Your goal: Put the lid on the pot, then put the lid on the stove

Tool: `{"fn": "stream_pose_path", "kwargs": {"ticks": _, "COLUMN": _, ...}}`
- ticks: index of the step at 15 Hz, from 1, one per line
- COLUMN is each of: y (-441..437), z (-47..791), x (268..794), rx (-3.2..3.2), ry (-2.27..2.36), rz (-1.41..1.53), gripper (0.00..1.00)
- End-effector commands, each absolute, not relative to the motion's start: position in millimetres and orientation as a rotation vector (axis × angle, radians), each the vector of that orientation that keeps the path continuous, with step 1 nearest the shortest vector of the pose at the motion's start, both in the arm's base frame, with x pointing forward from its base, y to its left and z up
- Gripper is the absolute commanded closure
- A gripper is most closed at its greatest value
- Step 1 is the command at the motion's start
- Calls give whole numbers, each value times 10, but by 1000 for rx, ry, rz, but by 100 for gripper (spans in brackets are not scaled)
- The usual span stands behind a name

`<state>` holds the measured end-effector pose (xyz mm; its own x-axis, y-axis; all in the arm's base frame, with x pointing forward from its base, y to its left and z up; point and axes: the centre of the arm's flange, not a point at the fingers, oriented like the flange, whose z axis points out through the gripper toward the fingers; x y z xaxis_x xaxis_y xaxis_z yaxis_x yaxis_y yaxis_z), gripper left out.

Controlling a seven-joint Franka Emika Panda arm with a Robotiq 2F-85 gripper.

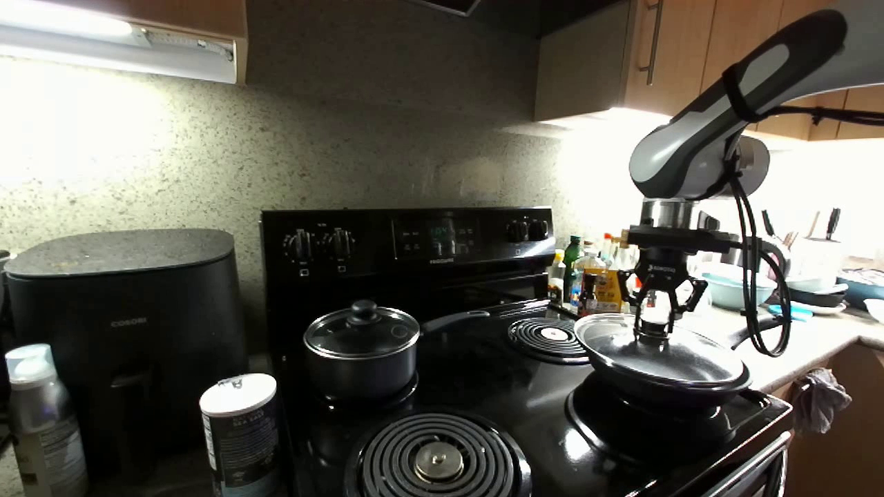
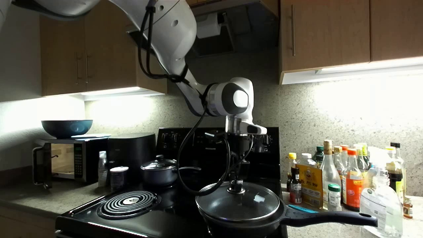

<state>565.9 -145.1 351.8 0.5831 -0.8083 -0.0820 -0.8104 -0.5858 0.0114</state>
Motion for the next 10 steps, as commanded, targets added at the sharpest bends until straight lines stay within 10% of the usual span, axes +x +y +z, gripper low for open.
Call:
{"fn": "stream_pose_path", "kwargs": {"ticks": 1, "y": -1451, "z": 3518, "x": 5660, "rx": -2771, "ry": 1417, "rz": 122, "gripper": 50}}
{"fn": "stream_pose_path", "kwargs": {"ticks": 3, "y": -1451, "z": 3519, "x": 5660, "rx": -2771, "ry": 1417, "rz": 122, "gripper": 50}}
{"fn": "stream_pose_path", "kwargs": {"ticks": 4, "y": -1451, "z": 3518, "x": 5660, "rx": -2771, "ry": 1417, "rz": 122, "gripper": 75}}
{"fn": "stream_pose_path", "kwargs": {"ticks": 10, "y": -1684, "z": 3494, "x": 5657, "rx": -2723, "ry": 1477, "rz": 136, "gripper": 75}}
